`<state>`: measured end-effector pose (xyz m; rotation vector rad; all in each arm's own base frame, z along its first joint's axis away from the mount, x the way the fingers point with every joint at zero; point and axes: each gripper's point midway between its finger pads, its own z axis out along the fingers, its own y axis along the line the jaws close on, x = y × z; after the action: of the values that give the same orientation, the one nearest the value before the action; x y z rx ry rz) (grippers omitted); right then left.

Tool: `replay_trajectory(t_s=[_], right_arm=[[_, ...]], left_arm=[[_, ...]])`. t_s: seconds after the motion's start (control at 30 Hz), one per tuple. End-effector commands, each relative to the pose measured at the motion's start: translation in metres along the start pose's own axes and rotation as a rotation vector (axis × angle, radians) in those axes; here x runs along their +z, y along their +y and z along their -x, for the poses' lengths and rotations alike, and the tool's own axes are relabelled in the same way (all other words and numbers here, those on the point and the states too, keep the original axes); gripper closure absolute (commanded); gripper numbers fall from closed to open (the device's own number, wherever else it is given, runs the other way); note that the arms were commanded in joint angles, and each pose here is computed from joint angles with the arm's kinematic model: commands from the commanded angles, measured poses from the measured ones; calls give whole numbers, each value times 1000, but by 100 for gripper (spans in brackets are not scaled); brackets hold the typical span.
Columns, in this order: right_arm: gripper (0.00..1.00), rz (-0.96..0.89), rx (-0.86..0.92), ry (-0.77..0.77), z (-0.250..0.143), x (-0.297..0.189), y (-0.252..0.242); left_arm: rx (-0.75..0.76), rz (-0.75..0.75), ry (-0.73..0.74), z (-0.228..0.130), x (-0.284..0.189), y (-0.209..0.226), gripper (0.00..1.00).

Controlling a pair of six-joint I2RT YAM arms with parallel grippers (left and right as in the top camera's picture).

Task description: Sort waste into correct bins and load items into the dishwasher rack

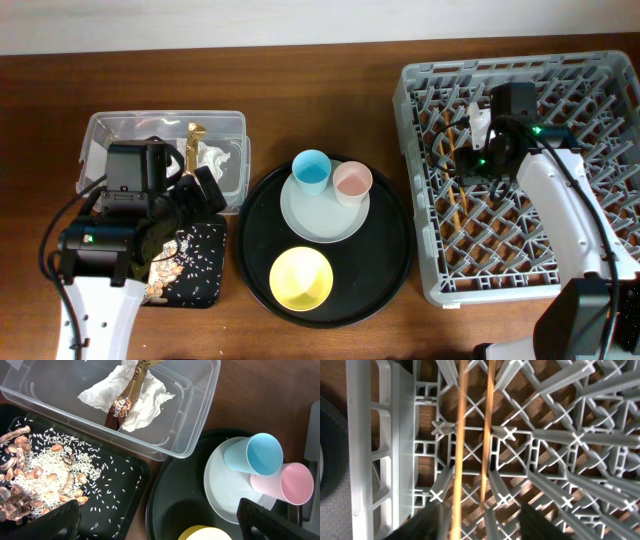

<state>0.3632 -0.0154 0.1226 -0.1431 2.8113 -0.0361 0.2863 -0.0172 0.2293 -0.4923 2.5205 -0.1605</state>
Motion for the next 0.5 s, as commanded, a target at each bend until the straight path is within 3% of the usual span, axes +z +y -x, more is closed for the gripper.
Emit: replay_trajectory(t_s=[0.0, 0.07, 0.13, 0.2, 0.3, 0.47], right_arm=[[41, 13, 20, -9, 5, -5, 1], [28, 144, 64, -1, 3, -7, 24], [19, 533, 83, 18, -2, -29, 87], [16, 790, 131, 89, -16, -58, 125], [15, 852, 85, 229, -46, -70, 159], [15, 841, -253, 331, -97, -67, 244]], left_arm=[[8, 12, -3, 0, 1, 2, 1], [8, 12, -3, 0, 1, 2, 1], [8, 12, -3, 0, 1, 2, 1], [8, 12, -3, 0, 1, 2, 1], [8, 12, -3, 0, 1, 2, 1], [6, -8, -45, 10, 1, -3, 1]])
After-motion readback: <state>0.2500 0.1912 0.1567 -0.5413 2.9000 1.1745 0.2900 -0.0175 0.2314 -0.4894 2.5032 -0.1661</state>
